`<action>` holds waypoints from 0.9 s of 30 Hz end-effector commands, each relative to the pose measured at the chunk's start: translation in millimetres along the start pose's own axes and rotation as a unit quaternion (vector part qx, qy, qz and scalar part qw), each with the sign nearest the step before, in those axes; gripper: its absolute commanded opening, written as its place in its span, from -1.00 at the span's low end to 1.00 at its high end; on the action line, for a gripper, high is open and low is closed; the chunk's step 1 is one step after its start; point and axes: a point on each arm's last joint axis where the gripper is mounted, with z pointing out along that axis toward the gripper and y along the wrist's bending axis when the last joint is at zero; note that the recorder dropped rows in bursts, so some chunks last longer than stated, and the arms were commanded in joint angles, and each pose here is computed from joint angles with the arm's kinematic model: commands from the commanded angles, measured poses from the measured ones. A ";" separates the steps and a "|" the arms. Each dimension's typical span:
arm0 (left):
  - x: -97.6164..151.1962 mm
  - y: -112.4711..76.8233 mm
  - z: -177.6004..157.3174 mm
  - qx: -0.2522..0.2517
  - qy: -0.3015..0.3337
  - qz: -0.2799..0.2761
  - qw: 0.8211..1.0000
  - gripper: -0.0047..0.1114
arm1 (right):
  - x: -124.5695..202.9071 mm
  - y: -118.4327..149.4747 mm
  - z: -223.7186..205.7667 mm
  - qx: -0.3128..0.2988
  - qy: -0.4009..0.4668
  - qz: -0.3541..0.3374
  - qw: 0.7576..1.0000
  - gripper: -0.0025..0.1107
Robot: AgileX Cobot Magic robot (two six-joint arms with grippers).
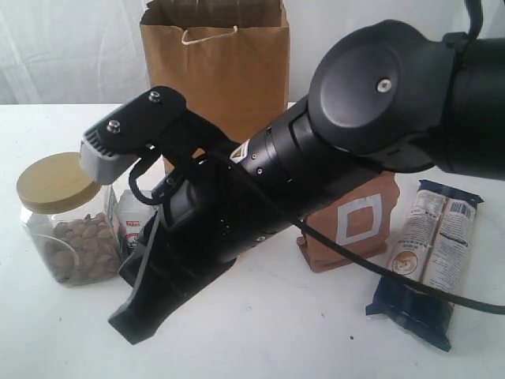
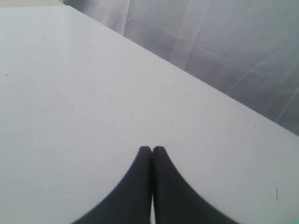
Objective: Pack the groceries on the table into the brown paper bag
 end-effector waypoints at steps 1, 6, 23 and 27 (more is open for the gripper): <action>-26.7 -15.1 25.7 0.013 0.012 0.037 0.999 -0.92 | 4.4 5.1 -1.6 -0.027 0.029 0.000 0.999 -0.96; -94.0 -9.4 85.0 -0.006 0.080 0.195 0.978 -0.92 | 9.2 9.4 -2.3 -0.050 0.055 0.000 0.997 -0.96; -20.9 -26.5 128.4 0.429 0.177 0.514 0.721 -0.86 | 31.3 -60.1 -24.9 0.031 0.103 -0.014 0.994 -0.96; -20.4 -29.0 125.7 0.430 0.213 0.440 0.759 -0.40 | 39.3 -59.6 -29.6 0.002 0.138 -0.007 0.990 -0.96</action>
